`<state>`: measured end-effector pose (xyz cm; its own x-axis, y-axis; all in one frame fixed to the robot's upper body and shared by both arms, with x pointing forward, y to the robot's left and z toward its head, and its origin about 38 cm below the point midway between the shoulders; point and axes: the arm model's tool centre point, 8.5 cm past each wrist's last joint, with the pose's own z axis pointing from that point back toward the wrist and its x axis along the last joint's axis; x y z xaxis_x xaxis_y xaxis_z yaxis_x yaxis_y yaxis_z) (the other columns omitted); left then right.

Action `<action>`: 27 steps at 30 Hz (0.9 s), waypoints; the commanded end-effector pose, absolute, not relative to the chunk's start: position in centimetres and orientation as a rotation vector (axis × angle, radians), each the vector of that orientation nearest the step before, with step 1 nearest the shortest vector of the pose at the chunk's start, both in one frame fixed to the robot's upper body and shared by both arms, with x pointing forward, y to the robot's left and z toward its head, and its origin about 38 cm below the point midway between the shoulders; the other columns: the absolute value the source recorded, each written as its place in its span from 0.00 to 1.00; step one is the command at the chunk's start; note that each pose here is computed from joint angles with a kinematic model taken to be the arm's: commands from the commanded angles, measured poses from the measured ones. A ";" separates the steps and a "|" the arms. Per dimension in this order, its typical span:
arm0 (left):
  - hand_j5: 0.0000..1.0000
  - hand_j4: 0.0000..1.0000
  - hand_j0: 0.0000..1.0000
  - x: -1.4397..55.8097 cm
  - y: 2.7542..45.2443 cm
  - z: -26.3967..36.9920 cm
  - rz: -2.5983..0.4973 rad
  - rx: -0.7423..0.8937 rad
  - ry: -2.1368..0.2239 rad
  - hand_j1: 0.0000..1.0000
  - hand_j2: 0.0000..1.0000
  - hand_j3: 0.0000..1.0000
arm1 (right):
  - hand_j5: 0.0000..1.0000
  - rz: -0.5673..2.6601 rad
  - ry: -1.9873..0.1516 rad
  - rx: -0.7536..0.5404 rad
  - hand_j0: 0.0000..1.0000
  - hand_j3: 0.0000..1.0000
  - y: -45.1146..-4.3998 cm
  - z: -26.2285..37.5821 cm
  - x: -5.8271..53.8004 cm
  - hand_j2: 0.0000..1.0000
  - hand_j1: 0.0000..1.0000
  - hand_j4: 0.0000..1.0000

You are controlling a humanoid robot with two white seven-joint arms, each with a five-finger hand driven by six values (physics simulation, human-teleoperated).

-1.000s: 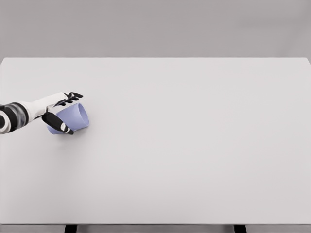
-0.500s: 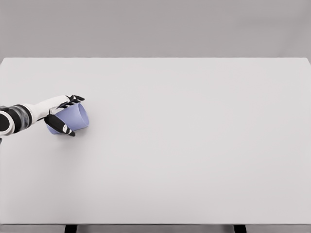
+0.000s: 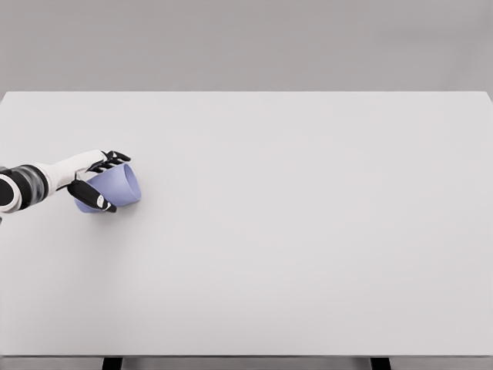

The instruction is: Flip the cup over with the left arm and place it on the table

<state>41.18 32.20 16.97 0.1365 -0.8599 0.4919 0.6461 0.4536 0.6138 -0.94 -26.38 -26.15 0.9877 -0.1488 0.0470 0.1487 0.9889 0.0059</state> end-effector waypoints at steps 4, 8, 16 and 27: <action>0.80 0.80 0.80 41.2 32.1 16.7 -1.093 0.276 -0.903 0.80 0.80 0.80 | 1.00 -0.150 -0.047 0.002 1.00 1.00 -26.4 -26.2 -0.9 1.00 1.00 1.00; 0.70 0.70 0.70 41.2 32.1 16.6 -1.092 0.271 -0.904 0.70 0.70 0.70 | 1.00 -0.148 -0.047 0.003 1.00 1.00 -26.4 -26.2 -0.9 1.00 1.00 1.00; 0.48 0.48 0.48 41.4 32.3 17.4 -1.077 0.267 -0.923 0.48 0.48 0.48 | 1.00 -0.150 -0.047 0.002 1.00 1.00 -26.4 -26.2 -0.9 1.00 1.00 1.00; 0.43 0.43 0.43 42.8 34.1 20.8 -1.107 0.178 -1.204 0.43 0.43 0.43 | 1.00 -0.150 -0.048 0.003 1.00 1.00 -26.4 -26.2 -0.9 1.00 1.00 1.00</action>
